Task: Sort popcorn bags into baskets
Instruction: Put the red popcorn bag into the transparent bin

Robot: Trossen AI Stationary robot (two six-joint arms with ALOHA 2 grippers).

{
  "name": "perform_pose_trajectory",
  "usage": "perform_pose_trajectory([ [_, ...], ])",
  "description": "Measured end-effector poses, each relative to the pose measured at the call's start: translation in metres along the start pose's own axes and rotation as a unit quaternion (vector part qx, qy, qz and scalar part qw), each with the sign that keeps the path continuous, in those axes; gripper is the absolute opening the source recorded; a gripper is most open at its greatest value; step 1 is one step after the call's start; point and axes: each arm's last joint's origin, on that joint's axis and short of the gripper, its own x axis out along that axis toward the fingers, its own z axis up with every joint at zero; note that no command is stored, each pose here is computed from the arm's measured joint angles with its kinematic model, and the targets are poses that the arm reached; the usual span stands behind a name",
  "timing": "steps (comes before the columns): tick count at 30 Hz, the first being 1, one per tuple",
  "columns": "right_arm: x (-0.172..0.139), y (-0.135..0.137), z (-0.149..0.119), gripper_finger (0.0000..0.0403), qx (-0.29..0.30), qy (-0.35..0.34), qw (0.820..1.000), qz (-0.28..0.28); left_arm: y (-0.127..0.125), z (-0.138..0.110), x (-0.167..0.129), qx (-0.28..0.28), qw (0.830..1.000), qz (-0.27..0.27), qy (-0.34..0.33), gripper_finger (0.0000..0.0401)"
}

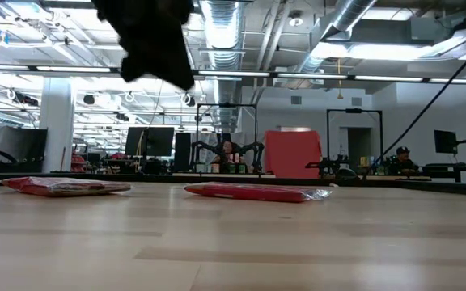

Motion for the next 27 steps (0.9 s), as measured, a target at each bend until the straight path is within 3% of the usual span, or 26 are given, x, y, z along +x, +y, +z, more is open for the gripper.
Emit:
perform_pose_trajectory([
  [4,0.011,-0.009,0.031,0.0204,0.036,-0.039,0.998,-0.032,0.006,-0.009,0.041,0.015,0.999,0.005,0.045,0.0011],
  [10,0.044,-0.025,0.079,0.0211,-0.048,-0.032,0.995,-0.081,0.013,-0.022,0.093,0.023,0.993,-0.057,0.098,0.0002],
  [17,0.076,-0.051,0.139,0.0215,-0.093,-0.025,0.994,-0.05,0.018,-0.036,0.112,0.054,0.992,-0.02,0.112,0.0],
  [23,0.115,-0.067,0.166,0.0214,-0.146,0.007,0.989,-0.011,0.021,-0.05,0.126,0.064,0.988,0.001,0.139,0.0],
  [27,0.138,-0.081,0.175,0.0219,-0.147,0.038,0.988,-0.001,0.023,-0.057,0.132,0.064,0.986,0.015,0.154,0.0],
])
